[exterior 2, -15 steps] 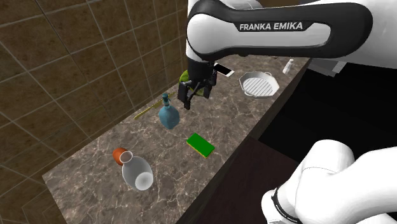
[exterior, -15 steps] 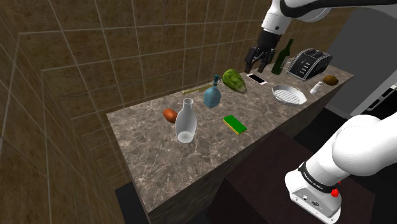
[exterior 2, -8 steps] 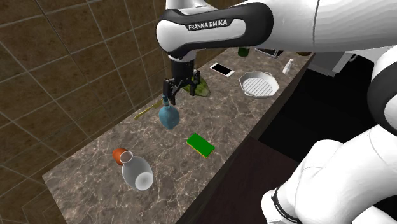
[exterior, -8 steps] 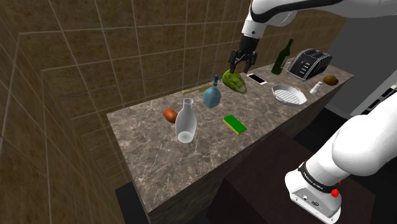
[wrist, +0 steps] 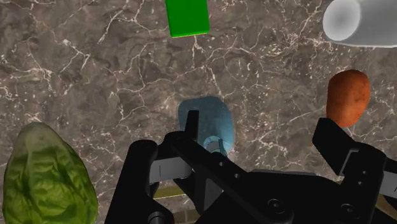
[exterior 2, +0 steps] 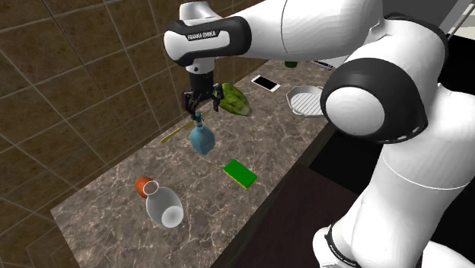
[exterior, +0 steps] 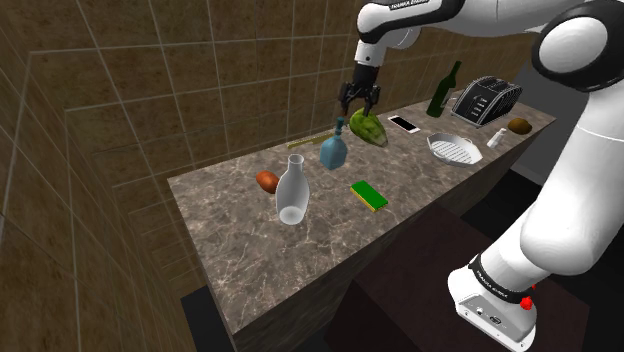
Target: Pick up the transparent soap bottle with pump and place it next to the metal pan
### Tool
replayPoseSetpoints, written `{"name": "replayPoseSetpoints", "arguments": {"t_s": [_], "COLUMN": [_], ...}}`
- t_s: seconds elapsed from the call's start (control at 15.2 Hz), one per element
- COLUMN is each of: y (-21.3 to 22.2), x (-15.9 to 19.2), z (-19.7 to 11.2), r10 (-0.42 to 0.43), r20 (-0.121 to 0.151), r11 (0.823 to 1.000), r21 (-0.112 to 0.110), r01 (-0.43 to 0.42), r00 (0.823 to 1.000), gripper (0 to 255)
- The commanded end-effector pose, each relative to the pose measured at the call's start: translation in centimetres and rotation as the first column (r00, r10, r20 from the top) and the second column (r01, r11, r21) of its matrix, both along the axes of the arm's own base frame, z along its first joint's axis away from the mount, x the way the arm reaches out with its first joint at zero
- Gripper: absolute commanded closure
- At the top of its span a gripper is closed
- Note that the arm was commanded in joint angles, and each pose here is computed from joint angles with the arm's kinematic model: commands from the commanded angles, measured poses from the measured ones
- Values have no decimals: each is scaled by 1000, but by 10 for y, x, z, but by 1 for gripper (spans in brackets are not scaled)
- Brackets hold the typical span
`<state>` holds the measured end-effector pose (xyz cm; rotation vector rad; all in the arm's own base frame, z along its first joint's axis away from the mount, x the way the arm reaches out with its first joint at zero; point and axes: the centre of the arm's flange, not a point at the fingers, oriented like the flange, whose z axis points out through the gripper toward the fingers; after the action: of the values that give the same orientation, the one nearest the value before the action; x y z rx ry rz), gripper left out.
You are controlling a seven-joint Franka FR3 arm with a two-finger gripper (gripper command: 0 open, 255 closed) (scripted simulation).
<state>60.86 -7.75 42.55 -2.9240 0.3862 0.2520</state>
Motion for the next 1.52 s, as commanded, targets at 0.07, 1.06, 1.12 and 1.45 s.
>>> {"name": "replayPoseSetpoints", "arguments": {"t_s": [0.07, 1.06, 1.12, 1.45], "y": [-11, -30, -30, -30], "x": [33, 98, 98, 98], "z": [-26, -123, -123, -123], "r10": [-22, -71, -71, -71], "r20": [-32, -105, -105, -105], "r11": [1000, 997, 997, 997], "r21": [5, 13, 13, 13], "r01": [22, 73, 73, 73], "r00": [999, 992, 992, 992], "gripper": [0, 0, 0, 0]}}
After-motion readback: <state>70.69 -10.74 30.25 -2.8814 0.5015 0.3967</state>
